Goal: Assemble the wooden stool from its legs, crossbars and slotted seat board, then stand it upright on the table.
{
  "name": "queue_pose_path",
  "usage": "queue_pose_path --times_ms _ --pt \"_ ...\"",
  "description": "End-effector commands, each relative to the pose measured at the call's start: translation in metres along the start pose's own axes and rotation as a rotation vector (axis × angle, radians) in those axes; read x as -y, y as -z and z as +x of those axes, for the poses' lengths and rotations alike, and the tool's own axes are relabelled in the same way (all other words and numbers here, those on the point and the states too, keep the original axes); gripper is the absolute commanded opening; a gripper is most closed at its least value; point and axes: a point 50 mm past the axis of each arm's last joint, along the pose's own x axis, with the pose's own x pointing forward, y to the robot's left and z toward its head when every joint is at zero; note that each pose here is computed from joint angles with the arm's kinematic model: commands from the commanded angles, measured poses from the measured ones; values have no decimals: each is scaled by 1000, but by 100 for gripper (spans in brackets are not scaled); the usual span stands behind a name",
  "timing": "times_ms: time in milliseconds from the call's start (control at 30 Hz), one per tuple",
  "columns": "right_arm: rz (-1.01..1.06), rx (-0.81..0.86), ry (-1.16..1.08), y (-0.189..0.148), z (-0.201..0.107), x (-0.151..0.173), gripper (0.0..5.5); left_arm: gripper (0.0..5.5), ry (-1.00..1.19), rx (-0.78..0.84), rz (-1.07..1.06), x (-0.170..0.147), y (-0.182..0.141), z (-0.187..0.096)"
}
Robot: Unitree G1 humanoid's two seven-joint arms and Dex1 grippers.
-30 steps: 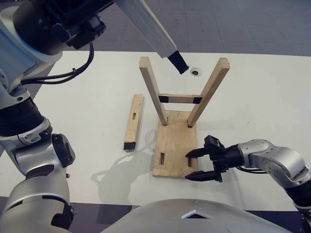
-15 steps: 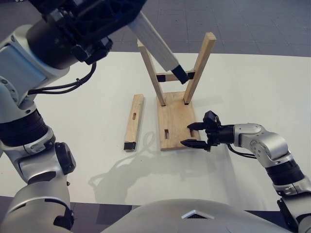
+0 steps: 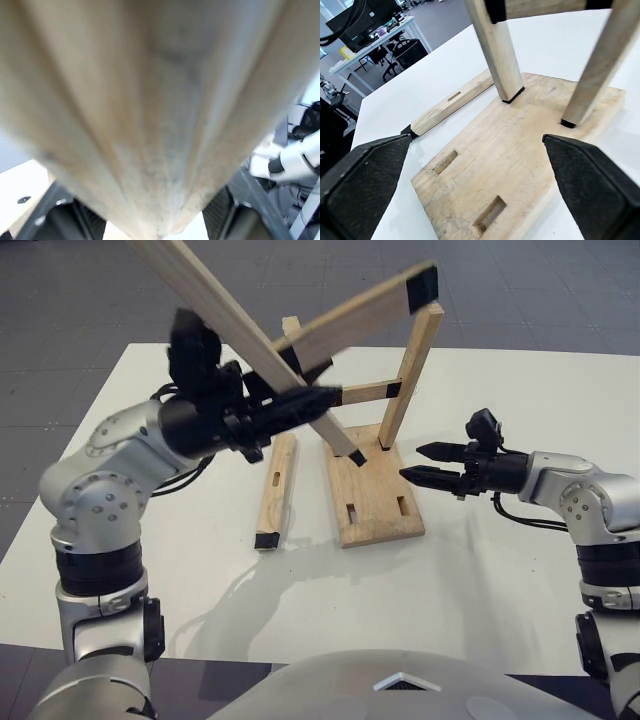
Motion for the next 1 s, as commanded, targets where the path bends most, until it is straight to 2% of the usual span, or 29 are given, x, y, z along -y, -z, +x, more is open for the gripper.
queue_pose_path --times_ms 33,133,300,567,733,867,1000 --pt "14 20 72 -10 -13 15 485 212 51 -28 133 0 17 0" --pt "23 39 111 -16 -21 25 485 212 49 -46 193 -7 35 -4" --pt "16 54 127 -26 -24 30 485 212 72 -61 173 -9 66 -10" --pt "1 68 107 -36 -23 25 485 212 130 -209 127 0 113 -20" --pt "-10 64 94 -40 -21 23 485 212 113 -206 147 -4 122 -20" --pt "-20 46 83 -42 -18 23 485 212 116 -155 166 -8 117 -8" --pt "-33 36 63 -47 -16 21 485 212 125 -200 160 -8 126 -13"
